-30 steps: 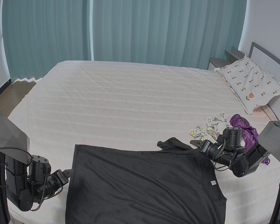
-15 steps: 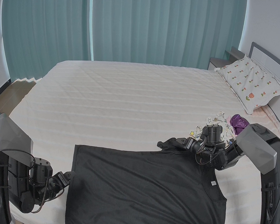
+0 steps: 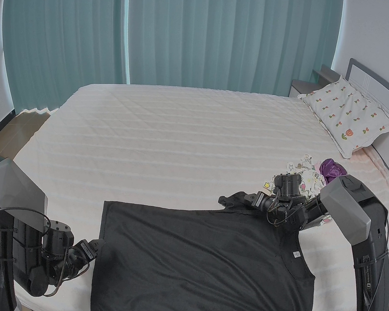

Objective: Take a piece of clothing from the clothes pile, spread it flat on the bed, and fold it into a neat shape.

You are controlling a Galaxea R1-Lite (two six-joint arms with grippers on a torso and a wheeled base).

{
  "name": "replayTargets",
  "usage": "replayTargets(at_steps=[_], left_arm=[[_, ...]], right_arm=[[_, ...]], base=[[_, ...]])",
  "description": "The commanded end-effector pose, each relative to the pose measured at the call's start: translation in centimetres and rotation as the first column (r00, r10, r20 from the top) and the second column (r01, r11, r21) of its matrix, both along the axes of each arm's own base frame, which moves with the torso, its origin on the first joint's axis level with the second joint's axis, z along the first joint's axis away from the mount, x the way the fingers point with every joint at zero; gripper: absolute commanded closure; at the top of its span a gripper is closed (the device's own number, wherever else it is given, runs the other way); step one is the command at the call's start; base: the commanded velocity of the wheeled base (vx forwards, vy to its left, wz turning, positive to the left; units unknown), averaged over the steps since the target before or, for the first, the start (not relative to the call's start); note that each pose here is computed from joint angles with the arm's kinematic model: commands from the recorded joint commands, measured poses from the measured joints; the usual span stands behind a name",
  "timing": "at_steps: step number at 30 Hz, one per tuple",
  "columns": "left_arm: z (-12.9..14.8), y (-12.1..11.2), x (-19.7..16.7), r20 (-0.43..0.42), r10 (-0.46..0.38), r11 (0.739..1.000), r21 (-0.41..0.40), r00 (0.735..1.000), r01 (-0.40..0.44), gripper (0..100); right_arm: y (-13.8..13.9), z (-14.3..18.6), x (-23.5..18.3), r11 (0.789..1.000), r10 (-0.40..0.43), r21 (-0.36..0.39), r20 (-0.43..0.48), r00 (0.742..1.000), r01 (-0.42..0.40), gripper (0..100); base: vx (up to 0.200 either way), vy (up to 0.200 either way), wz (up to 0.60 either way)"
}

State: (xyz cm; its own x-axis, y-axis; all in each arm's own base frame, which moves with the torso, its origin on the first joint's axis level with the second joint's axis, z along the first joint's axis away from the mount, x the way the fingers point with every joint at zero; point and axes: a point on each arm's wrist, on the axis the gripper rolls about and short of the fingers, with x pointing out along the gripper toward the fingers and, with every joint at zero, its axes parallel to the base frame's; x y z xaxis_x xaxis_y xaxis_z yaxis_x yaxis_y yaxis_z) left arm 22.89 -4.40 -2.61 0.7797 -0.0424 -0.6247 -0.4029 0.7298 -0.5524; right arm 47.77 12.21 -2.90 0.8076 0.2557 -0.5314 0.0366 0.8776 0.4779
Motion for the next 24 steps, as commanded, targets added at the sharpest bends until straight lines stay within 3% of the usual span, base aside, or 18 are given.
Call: replayTargets(at_steps=[1, 6, 13, 18, 24], left_arm=[[-0.1, 0.0, 0.0, -0.001, 0.001, 1.0, 0.0, 1.0, -0.001, 0], [-0.1, 0.0, 0.0, -0.001, 0.001, 1.0, 0.002, 1.0, -0.001, 0], [-0.1, 0.0, 0.0, -0.001, 0.001, 1.0, 0.002, 1.0, -0.001, 0], [-0.1, 0.0, 0.0, -0.001, 0.003, 1.0, 0.003, 1.0, -0.003, 0], [-0.1, 0.0, 0.0, -0.001, 0.002, 1.0, 0.001, 1.0, -0.002, 0]], right_arm=[[0.1, -0.3, 0.4, 1.0, 0.002, -0.004, -0.017, 1.0, -0.002, 100], [0.0, 0.2, 0.7, 1.0, -0.004, 0.001, -0.004, 1.0, 0.004, 100], [-0.7, 2.7, 2.3, 0.994, -0.095, 0.061, 0.083, 0.992, 0.09, 100], [-1.3, 5.0, 3.6, 0.986, -0.141, 0.117, 0.207, 0.968, 0.118, 100], [-1.8, 5.0, 4.4, 0.982, -0.167, 0.13, 0.251, 0.953, 0.138, 100]], base=[[0.0, 0.0, 0.0], [0.0, 0.0, 0.0], [0.0, 0.0, 0.0], [0.0, 0.0, 0.0], [0.0, 0.0, 0.0]])
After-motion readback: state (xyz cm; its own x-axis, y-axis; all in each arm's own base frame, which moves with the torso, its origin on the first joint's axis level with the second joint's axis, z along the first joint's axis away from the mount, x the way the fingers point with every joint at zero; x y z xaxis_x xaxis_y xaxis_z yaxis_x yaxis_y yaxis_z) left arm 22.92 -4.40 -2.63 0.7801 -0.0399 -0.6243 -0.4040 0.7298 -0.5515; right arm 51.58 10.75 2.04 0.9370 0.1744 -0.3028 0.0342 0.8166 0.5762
